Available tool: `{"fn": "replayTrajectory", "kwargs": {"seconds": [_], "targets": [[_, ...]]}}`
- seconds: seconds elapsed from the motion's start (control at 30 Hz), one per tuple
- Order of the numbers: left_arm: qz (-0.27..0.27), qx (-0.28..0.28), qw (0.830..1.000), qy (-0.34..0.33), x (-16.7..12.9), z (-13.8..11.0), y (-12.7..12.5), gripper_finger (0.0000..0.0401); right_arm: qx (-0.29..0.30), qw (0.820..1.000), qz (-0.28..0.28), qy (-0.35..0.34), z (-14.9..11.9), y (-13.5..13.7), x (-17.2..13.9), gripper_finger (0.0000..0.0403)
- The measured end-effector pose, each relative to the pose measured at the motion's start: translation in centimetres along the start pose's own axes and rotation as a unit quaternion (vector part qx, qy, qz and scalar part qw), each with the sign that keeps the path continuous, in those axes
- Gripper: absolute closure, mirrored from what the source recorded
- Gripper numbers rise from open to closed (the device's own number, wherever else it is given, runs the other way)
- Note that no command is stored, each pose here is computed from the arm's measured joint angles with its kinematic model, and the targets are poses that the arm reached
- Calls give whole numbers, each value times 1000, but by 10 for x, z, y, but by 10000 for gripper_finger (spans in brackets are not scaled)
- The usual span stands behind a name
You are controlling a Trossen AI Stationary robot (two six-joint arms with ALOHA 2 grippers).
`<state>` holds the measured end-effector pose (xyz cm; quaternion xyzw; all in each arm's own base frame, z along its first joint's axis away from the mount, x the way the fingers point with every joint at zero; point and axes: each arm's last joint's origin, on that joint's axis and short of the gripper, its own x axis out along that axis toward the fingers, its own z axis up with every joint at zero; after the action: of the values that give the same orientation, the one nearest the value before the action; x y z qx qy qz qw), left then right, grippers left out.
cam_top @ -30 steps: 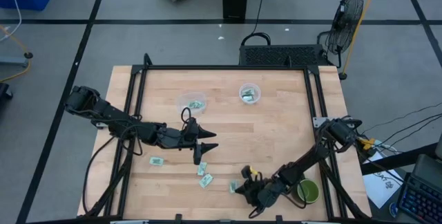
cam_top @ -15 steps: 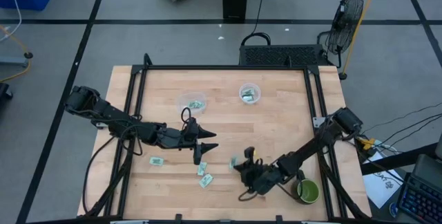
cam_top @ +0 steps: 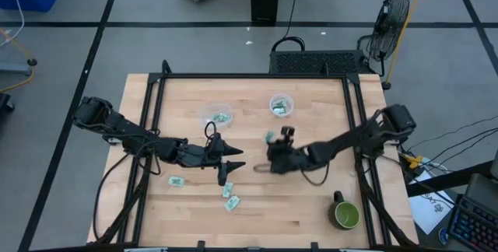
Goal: Pick and place Stevia / Truvia into bins
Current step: Put the stevia packet into the right transparent container
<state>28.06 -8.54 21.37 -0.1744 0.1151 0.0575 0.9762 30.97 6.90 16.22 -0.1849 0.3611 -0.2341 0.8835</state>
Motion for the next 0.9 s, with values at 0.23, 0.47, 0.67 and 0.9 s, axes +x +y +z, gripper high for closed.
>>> {"fn": "replayTrajectory", "kwargs": {"seconds": [0.23,0.47,0.67,0.9], "targets": [[0,2,1000,0,0,0,0,176,85,994,-59,22,-12,-60,13,403],[15,10,1000,-9,0,1,1,176,166,985,-24,37,-25,-104,41,403],[20,11,1000,-11,0,1,1,176,194,980,-16,44,-32,-128,54,403],[23,12,1000,-12,0,1,2,176,253,966,7,49,-38,-144,62,401]]}}
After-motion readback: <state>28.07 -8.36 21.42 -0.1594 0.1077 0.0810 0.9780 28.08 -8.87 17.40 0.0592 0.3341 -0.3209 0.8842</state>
